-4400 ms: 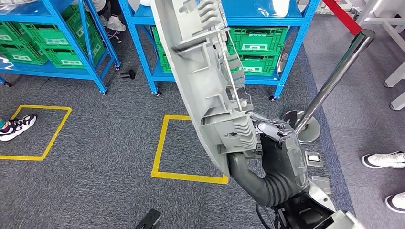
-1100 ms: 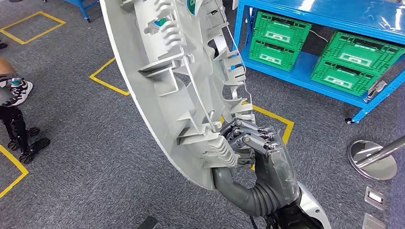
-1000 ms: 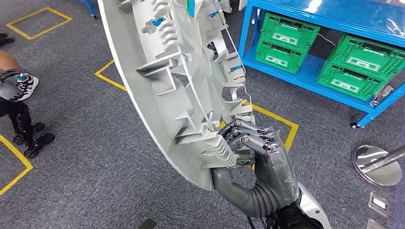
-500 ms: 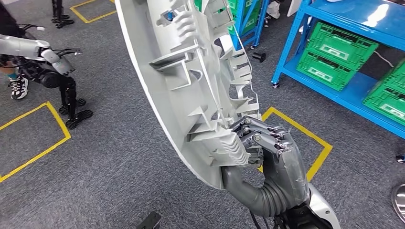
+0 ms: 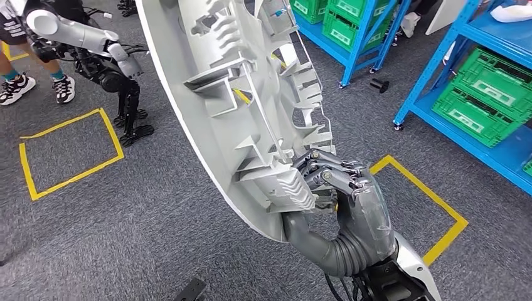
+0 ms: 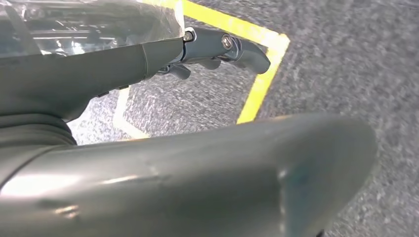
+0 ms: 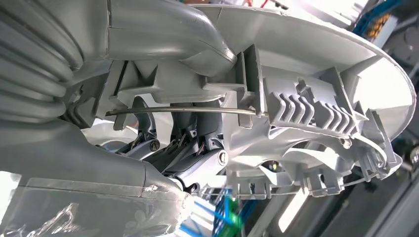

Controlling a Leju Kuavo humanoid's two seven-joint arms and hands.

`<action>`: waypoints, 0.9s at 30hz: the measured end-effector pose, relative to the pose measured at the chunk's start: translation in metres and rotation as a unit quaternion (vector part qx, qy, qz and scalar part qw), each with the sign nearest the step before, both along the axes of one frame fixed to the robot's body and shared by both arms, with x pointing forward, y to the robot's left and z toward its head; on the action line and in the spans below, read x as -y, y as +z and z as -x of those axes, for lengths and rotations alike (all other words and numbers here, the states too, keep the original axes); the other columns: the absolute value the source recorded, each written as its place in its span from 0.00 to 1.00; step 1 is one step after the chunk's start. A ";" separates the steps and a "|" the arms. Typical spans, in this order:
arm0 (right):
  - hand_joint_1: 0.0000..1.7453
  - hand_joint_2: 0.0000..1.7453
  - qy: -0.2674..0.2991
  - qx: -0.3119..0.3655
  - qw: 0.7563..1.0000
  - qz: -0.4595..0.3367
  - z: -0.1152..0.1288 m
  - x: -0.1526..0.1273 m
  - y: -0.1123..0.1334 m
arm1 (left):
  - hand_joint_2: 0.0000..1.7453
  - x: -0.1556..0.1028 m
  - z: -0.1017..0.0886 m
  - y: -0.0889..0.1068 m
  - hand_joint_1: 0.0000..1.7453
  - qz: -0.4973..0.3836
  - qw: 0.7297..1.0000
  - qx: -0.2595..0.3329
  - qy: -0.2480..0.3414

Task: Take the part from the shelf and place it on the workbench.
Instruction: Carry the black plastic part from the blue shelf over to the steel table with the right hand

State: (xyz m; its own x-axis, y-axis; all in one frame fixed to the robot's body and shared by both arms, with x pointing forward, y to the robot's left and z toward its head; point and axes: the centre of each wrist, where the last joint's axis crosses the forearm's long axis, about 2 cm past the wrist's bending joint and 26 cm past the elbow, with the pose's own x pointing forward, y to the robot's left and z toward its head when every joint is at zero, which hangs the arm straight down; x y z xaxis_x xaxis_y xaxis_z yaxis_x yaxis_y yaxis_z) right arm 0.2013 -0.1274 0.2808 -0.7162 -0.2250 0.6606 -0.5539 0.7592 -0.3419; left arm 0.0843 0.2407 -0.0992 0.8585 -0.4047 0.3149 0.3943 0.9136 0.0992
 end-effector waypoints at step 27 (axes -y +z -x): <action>1.00 1.00 -0.006 0.002 1.000 0.008 -0.004 0.001 -0.002 | 1.00 0.003 -0.005 0.001 0.00 0.005 1.000 0.003 -0.006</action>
State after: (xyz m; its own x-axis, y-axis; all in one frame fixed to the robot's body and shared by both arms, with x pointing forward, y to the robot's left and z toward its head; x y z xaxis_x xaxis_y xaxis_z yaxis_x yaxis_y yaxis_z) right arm 0.2052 -0.1281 0.2783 -0.7211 -0.2053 0.6617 -0.5436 0.7598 -0.3566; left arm 0.0891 0.2377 -0.0980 0.8515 -0.4118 0.3247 0.4047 0.9098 0.0926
